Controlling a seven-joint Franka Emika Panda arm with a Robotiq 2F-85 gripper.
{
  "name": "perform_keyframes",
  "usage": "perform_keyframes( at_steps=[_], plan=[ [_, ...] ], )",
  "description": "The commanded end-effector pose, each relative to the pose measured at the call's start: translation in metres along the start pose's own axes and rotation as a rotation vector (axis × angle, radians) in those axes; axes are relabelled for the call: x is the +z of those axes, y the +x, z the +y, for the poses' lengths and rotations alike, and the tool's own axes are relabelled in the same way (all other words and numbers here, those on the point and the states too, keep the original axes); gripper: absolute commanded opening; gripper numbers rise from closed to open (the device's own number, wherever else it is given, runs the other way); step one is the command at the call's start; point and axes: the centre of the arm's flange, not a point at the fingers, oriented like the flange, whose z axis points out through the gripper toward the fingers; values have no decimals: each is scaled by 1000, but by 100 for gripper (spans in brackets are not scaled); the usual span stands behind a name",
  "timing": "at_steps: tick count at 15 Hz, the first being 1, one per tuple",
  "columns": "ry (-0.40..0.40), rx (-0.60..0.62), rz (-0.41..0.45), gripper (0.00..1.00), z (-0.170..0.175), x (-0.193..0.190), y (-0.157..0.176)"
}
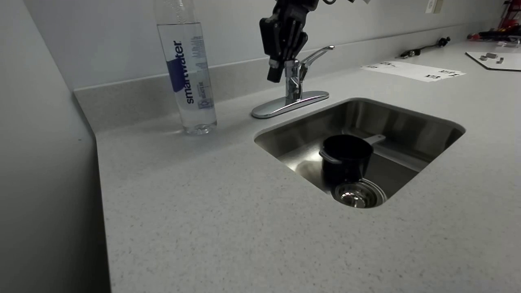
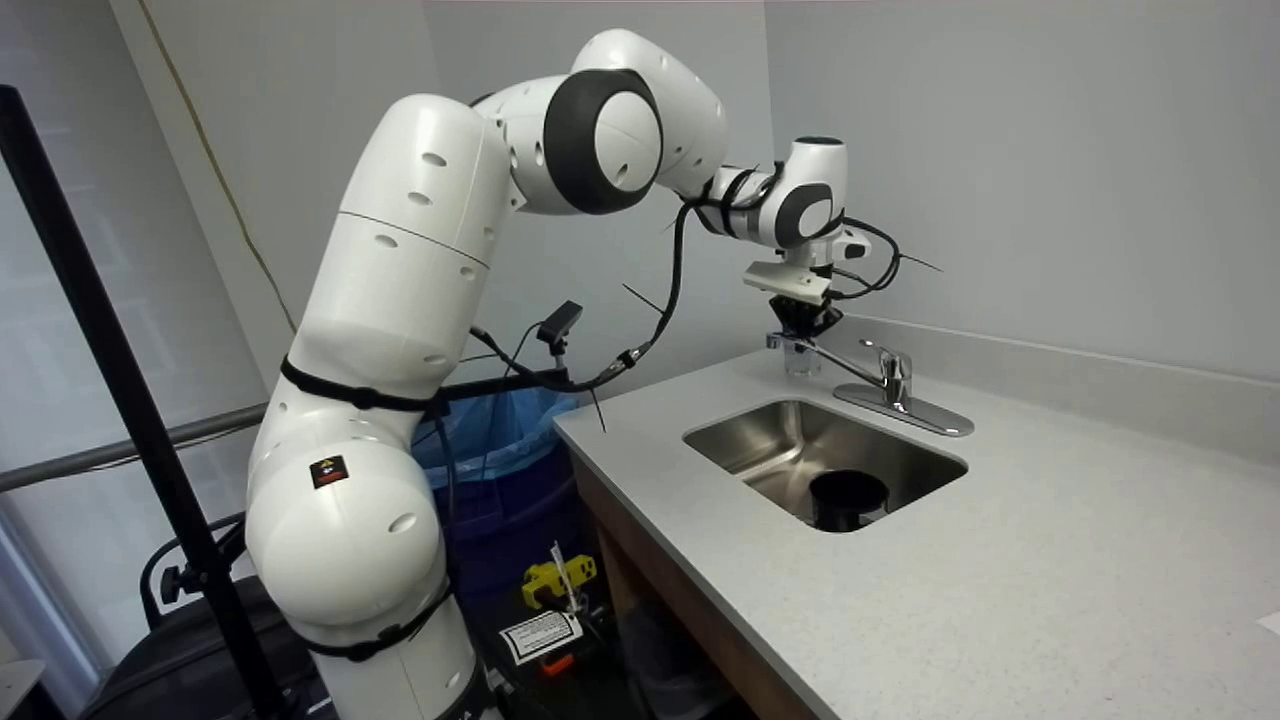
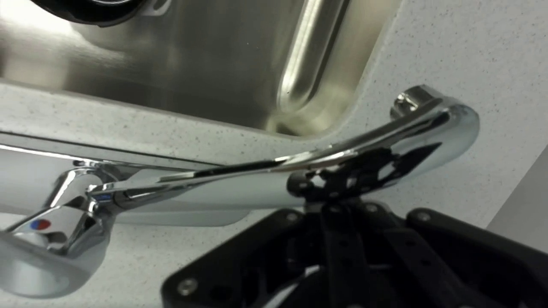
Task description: Move the faucet nozzle to the right
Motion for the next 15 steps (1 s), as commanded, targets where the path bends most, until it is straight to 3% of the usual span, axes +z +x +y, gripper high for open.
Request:
perform_keyframes(
  at_steps=[1, 9, 15],
  plan=[
    [-12, 6, -81, 0, 17, -13, -39],
    [-65, 39, -116, 0, 37, -45, -66],
    [-96, 95, -151, 0, 57, -40, -83]
  ],
)
